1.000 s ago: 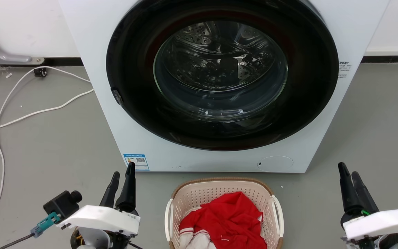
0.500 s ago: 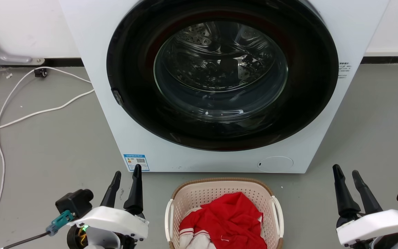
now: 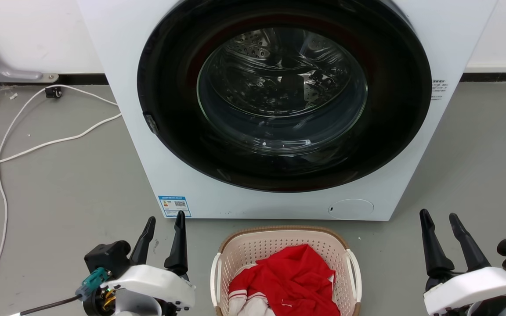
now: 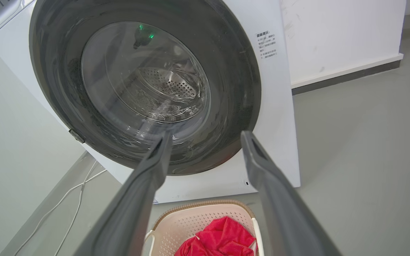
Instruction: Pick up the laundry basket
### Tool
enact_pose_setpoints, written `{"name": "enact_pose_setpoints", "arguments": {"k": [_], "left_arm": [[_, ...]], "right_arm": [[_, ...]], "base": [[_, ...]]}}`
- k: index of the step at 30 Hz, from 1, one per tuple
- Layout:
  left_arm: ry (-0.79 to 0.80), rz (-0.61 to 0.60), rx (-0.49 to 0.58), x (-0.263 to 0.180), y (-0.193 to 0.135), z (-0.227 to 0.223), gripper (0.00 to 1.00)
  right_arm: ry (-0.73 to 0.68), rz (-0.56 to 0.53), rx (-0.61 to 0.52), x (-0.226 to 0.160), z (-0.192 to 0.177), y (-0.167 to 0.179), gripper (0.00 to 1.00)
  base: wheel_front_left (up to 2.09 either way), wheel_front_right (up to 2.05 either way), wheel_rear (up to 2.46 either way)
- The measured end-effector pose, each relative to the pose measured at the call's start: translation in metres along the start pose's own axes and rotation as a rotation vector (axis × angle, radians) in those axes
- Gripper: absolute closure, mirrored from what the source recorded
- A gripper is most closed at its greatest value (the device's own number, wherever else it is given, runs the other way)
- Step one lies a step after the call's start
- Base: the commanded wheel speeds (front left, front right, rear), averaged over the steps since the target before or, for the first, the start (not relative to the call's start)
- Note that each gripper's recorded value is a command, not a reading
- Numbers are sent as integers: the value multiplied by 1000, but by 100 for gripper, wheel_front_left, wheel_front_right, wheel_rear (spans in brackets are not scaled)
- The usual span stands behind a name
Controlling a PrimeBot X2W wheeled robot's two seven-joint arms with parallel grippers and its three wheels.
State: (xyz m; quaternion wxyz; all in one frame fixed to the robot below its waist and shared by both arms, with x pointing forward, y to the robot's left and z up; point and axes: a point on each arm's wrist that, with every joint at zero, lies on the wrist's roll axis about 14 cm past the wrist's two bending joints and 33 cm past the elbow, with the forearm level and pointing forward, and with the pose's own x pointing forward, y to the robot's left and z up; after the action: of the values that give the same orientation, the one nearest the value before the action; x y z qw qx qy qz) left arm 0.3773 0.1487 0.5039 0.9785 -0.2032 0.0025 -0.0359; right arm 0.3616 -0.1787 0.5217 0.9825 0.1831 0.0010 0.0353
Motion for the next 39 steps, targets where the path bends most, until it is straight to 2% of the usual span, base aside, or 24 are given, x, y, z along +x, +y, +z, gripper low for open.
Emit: {"name": "enact_pose_setpoints", "arguments": {"k": [23,39], "left_arm": [[-20,-23,199,-3,-6,-3,0],[-30,-39,304,-6,-9,-6,0]], "right_arm": [[15,10,-213,-4,0,3,0],[5,18,-314,-5,1,5,0]], "base": [[0,0,0],[0,0,0]]}}
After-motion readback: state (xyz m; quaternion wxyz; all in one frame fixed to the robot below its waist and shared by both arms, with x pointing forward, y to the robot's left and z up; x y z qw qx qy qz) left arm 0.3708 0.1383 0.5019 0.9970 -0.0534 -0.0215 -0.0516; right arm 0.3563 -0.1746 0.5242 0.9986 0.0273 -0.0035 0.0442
